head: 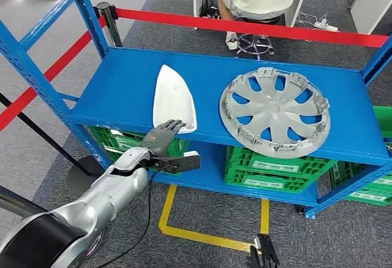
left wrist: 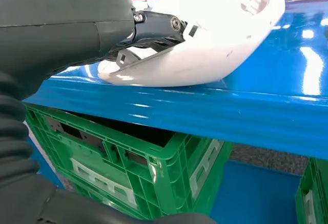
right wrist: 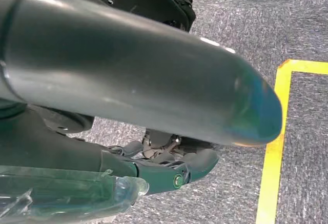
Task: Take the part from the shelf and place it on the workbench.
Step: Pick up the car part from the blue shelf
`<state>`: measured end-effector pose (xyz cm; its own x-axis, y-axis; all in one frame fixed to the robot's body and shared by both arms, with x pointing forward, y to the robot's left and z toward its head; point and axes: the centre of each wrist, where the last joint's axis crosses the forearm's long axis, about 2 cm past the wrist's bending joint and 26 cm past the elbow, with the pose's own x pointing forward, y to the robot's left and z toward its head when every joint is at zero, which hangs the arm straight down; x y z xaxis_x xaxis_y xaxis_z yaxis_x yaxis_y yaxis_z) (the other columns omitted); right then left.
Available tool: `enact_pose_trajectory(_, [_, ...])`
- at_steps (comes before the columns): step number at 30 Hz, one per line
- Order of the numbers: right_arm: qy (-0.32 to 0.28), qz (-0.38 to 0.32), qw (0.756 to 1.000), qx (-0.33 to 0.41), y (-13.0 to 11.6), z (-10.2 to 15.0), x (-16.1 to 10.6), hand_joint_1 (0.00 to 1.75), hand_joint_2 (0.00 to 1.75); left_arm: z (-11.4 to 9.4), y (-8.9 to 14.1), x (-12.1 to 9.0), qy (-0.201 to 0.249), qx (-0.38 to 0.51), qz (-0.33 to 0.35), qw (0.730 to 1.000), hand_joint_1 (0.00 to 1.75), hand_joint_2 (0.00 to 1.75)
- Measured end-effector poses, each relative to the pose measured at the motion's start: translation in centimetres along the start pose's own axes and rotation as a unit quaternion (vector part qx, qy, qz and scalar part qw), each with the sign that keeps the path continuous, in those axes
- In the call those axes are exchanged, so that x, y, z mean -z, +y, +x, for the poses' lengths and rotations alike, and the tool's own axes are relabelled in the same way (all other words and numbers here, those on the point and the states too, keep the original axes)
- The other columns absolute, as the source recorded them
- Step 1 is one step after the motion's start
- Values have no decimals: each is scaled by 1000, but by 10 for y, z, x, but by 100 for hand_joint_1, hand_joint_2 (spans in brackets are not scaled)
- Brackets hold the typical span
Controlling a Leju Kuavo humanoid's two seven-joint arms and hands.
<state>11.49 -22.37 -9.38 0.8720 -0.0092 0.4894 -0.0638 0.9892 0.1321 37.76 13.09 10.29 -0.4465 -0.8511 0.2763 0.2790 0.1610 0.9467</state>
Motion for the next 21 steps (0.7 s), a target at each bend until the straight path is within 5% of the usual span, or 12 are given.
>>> enact_pose_trajectory(12, [-2, 1, 1000, -1, 0, 0, 0, 0, 0, -2, -3, -2, -1, 11, 3, 1000, 0, 175])
enact_pose_trajectory(17, [-5, -2, 1000, 4, 0, -1, 0, 0, 0, -3, -8, -6, -6, 2, 62, 998, 0, 175])
enact_pose_trajectory(19, [-5, -1, 1000, 3, 0, -1, 0, 0, 0, -5, -9, -7, -6, -6, 45, 999, 0, 87])
enact_pose_trajectory(21, [-6, 0, 1000, 2, 1, -1, 0, 0, 0, -7, -9, -7, -5, -11, 24, 1000, 0, 87])
